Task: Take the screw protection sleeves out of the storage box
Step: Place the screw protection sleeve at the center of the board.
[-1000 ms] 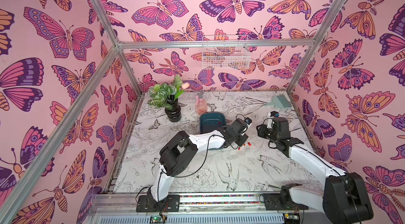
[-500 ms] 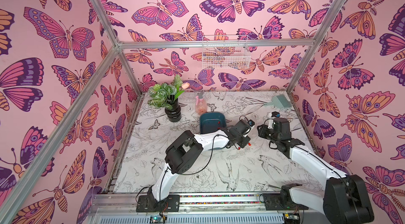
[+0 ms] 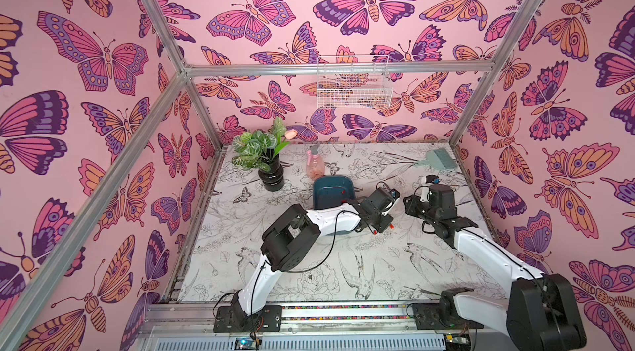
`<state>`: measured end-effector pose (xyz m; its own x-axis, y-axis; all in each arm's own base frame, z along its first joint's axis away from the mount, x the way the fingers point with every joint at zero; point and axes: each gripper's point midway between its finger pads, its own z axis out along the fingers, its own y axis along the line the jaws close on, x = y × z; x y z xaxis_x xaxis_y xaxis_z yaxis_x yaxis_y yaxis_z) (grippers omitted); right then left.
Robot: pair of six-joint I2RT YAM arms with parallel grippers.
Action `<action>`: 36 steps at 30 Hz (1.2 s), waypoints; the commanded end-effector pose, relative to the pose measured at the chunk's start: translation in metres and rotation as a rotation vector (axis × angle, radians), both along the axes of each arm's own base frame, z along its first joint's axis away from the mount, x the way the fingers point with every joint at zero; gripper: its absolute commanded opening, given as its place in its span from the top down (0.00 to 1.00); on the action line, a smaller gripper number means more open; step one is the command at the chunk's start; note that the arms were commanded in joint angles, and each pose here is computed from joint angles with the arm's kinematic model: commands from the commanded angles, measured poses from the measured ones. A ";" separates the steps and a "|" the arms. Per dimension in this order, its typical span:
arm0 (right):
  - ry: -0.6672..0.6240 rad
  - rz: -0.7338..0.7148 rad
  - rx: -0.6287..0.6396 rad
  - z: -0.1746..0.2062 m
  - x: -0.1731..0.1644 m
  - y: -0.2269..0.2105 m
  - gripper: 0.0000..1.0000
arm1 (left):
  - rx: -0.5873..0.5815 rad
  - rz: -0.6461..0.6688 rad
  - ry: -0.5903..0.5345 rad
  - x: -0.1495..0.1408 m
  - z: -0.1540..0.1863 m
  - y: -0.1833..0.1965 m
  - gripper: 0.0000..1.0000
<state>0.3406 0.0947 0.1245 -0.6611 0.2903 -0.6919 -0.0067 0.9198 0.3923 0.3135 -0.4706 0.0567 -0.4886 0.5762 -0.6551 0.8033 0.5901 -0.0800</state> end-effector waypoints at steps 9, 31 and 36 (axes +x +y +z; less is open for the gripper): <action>-0.005 -0.016 0.013 0.002 0.002 -0.002 0.68 | 0.045 -0.008 0.035 -0.004 -0.016 0.000 0.96; -0.002 -0.009 0.015 0.002 0.003 -0.001 0.68 | 0.079 0.042 -0.026 0.007 -0.005 0.011 0.69; -0.003 -0.007 0.016 0.002 0.002 -0.001 0.68 | 0.078 0.110 -0.117 0.017 0.019 0.028 0.70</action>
<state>0.3408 0.0938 0.1246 -0.6613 0.2924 -0.6908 -0.0059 0.9189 0.3946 0.3238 -0.4550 0.0490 -0.5015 0.5960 -0.6272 0.7651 0.6439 0.0001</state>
